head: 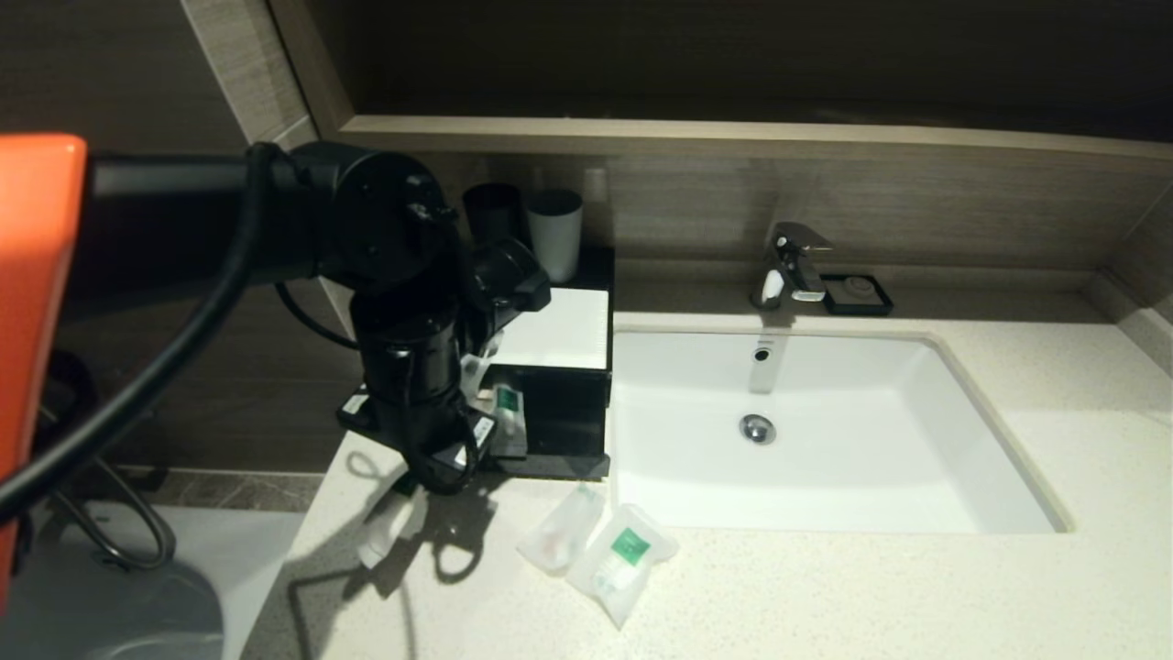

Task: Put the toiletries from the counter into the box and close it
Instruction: Pick up the bathroom toiletry

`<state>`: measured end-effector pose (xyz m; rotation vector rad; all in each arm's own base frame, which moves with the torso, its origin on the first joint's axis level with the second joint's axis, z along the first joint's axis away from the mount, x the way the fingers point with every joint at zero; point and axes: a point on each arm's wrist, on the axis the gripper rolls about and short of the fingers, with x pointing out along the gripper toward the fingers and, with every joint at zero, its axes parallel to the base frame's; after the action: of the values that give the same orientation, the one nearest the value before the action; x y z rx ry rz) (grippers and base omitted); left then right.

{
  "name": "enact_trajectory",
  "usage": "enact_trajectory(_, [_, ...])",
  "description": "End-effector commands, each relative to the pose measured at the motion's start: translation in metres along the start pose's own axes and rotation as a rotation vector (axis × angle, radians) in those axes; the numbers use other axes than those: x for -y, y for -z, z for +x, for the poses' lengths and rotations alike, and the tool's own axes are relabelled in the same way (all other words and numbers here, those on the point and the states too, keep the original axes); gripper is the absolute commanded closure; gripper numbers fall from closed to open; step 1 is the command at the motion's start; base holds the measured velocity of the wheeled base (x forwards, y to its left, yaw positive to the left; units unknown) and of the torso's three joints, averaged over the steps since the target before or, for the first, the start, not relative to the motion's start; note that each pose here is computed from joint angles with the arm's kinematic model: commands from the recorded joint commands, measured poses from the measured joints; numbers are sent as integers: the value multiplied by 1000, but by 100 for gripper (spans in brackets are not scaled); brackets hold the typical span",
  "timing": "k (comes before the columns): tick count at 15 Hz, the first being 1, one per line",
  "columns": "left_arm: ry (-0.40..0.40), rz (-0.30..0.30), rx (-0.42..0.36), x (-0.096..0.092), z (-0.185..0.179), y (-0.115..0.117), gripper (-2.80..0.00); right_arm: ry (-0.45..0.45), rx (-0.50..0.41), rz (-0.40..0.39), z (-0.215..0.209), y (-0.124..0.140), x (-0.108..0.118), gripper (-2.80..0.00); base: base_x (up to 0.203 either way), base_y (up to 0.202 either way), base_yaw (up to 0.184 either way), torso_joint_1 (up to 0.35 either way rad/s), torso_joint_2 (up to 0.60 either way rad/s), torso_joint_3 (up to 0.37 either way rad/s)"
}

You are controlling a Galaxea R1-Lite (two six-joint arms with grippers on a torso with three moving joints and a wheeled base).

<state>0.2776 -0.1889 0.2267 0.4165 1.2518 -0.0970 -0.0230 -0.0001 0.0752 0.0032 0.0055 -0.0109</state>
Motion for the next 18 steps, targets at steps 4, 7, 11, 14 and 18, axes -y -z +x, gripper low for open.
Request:
enact_trajectory(4, [-18,210,-89,-5,4,6,0,0,-1,0,0,0,0,0,0,0,0,0,0,0])
enact_trajectory(7, [-21,251,-104,-8,7,5,0,0,-1,0,0,0,0,0,0,0,0,0,0,0])
enact_trajectory(11, [-32,304,-120,-16,12,3,0,0,-1,0,0,0,0,0,0,0,0,0,0,0])
enact_trajectory(14, [-89,369,-119,-22,13,2,0,0,-1,0,0,0,0,0,0,0,0,0,0,0])
enact_trajectory(18, [-181,442,-108,-23,16,-2,0,0,-1,0,0,0,0,0,0,0,0,0,0,0])
